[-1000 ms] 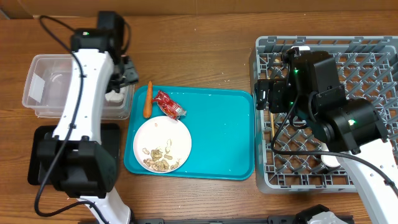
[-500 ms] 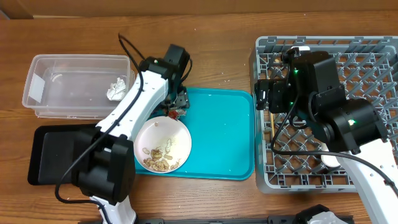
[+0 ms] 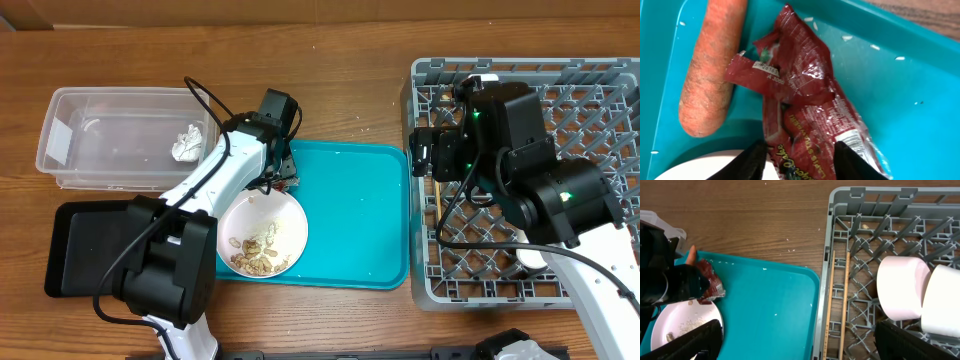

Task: Sort waste into correct bins and load items into the dishwasher
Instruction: 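Grasp the red snack wrapper on the tray with the left gripper, then carry the red wrapper into the clear bin and release, then grasp the carrot on the tray with the left gripper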

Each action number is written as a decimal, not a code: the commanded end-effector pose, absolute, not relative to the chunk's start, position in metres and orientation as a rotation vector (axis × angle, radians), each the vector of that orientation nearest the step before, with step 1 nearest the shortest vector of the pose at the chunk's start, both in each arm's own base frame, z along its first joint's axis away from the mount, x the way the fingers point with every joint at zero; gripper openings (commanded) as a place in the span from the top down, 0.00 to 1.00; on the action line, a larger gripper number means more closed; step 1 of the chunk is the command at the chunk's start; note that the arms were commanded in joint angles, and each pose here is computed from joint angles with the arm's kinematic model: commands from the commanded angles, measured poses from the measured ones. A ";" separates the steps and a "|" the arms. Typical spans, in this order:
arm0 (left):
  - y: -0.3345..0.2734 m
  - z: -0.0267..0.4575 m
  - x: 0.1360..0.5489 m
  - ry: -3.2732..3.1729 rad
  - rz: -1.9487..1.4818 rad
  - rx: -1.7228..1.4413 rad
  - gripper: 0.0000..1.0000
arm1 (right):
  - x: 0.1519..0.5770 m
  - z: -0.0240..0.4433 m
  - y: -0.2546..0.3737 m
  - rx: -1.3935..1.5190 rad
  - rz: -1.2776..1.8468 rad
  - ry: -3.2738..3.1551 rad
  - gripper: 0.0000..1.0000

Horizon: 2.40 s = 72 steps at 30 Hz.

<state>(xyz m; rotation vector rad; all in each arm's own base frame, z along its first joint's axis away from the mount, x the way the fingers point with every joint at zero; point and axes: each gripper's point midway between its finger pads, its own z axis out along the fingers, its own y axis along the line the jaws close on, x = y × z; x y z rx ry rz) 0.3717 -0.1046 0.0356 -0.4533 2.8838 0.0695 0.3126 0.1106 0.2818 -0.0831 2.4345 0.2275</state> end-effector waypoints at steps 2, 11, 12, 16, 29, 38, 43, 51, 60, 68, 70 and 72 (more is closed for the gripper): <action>-0.096 0.028 0.370 2.874 0.115 -0.474 0.66 | 0.314 0.292 0.113 -0.083 0.244 2.406 0.00; -0.104 0.065 0.390 2.845 0.071 -0.429 0.96 | 0.314 0.292 0.113 -0.083 0.244 2.406 0.00; -0.103 0.076 0.392 2.846 0.073 -0.430 0.96 | 0.314 0.292 0.113 -0.083 0.244 2.406 0.00; -0.092 0.121 0.397 2.847 0.095 -0.471 0.96 | 0.314 0.292 0.113 -0.083 0.244 2.406 0.00; 0.068 0.152 0.393 2.542 0.269 -1.332 0.96 | 0.314 0.292 0.113 -0.083 0.243 2.406 0.00; 0.057 0.152 0.406 2.673 0.085 -1.110 0.46 | 0.314 0.292 0.113 -0.083 0.244 2.406 0.00; 0.016 0.173 0.422 2.778 -0.045 -0.672 0.53 | 0.314 0.292 0.113 -0.083 0.244 2.406 0.00; -0.075 0.146 0.408 2.887 0.138 -0.115 0.36 | 0.314 0.292 0.113 -0.083 0.244 2.406 0.00; -0.083 0.067 0.402 2.946 0.435 -0.138 0.34 | 0.314 0.292 0.113 -0.083 0.244 2.406 0.00; -0.057 0.026 0.398 3.043 0.535 -0.190 0.43 | 0.314 0.292 0.113 -0.083 0.244 2.406 0.00; -0.054 0.024 0.398 3.044 0.537 -0.203 0.43 | 0.314 0.292 0.113 -0.083 0.244 2.406 0.00; -0.055 0.024 0.399 3.040 0.535 -0.203 0.43 | 0.315 0.292 0.113 -0.083 0.244 2.406 0.00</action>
